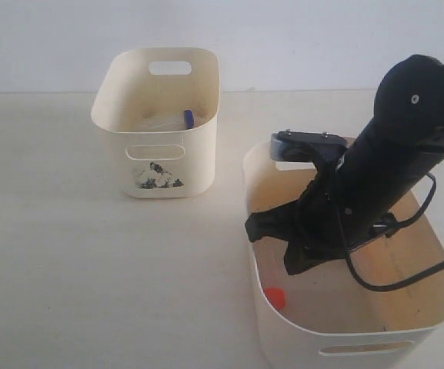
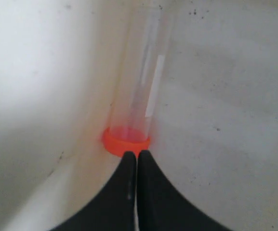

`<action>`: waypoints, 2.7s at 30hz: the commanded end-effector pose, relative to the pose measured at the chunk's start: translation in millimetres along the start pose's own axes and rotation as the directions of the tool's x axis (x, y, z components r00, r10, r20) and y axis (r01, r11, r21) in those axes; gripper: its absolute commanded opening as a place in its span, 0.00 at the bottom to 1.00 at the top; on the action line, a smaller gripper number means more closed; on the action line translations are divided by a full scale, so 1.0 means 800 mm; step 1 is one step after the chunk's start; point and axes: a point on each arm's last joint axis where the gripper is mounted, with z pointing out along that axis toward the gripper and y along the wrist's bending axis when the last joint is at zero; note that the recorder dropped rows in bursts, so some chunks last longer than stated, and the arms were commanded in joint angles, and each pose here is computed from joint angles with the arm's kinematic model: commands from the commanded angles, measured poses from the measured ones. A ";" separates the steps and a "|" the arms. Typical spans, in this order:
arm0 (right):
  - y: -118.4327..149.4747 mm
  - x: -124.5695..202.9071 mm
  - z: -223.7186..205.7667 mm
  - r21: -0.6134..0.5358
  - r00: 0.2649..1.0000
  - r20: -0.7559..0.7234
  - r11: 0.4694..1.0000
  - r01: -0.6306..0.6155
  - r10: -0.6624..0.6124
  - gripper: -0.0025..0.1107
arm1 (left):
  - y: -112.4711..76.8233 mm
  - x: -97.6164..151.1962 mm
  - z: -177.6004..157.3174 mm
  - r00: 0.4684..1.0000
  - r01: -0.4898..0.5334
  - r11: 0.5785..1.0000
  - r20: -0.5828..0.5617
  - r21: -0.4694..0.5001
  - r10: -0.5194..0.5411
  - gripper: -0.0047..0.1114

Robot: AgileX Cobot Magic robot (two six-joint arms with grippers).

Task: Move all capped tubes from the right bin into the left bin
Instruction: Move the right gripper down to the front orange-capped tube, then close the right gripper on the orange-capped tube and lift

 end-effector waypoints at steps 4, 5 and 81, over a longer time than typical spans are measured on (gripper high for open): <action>-0.012 -0.008 -0.003 -0.037 0.999 0.014 0.999 0.038 -0.037 0.02 | 0.000 -0.001 -0.001 1.000 0.007 1.000 0.007 -0.002 -0.007 0.08; -0.017 -0.010 -0.004 -0.050 1.000 0.013 0.998 0.024 -0.023 0.02 | 0.000 -0.001 -0.001 1.000 0.007 1.000 0.007 -0.002 -0.007 0.08; -0.023 -0.025 0.078 -0.021 0.993 -0.039 0.994 -0.111 0.110 0.03 | 0.000 -0.001 -0.001 1.000 0.007 1.000 0.007 -0.002 -0.007 0.08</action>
